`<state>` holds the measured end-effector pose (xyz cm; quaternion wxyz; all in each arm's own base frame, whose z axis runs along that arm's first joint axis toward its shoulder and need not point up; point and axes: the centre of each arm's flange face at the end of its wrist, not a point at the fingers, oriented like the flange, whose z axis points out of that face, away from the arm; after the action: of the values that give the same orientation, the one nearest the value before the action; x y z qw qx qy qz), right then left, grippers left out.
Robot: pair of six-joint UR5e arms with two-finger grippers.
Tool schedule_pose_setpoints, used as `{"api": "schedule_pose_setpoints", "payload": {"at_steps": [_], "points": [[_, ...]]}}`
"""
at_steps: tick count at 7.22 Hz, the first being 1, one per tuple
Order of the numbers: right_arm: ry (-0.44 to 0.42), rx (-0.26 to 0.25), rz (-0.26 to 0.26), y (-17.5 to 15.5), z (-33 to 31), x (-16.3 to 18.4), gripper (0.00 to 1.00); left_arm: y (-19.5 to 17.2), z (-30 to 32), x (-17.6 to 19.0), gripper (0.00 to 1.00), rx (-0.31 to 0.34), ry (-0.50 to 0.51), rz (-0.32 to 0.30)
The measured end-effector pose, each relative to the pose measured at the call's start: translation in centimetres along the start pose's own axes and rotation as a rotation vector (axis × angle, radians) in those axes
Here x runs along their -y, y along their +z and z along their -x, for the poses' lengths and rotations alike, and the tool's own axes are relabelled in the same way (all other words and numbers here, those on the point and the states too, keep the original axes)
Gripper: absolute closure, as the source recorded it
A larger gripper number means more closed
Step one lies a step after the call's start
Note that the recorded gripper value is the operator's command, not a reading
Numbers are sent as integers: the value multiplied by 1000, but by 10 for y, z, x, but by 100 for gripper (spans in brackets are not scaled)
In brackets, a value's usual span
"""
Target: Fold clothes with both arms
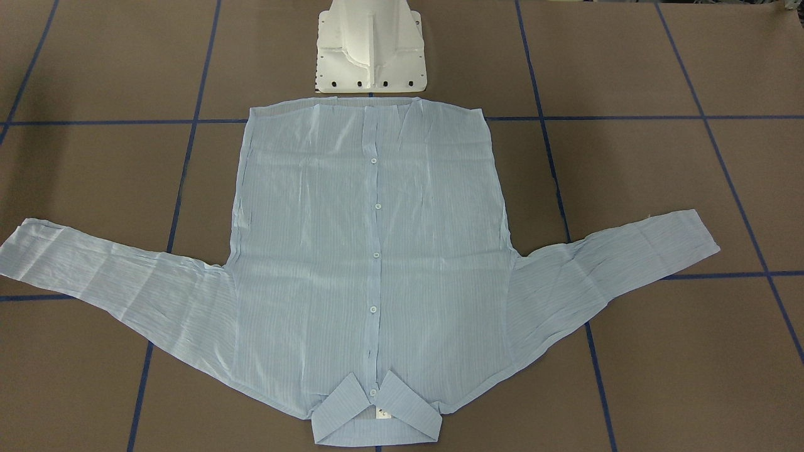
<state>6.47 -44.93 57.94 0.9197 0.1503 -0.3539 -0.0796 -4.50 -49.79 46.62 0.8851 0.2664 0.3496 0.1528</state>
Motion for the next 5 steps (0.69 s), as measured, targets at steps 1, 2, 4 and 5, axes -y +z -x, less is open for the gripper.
{"api": "schedule_pose_setpoints", "payload": {"at_steps": [1, 2, 4, 5], "points": [[-15, 0, -12, 13, 4, 6, 0, 0, 1, 3, 0, -1, 10, -10], [12, -2, -31, 36, 18, 14, 0, 0, 0, 3, 0, -3, 15, -13], [118, -5, -101, 98, 47, 15, 3, -1, 0, 3, 0, -6, 18, -16], [162, 12, -130, 127, 49, 6, 5, -1, -1, 3, 0, -7, 19, -17]]}}
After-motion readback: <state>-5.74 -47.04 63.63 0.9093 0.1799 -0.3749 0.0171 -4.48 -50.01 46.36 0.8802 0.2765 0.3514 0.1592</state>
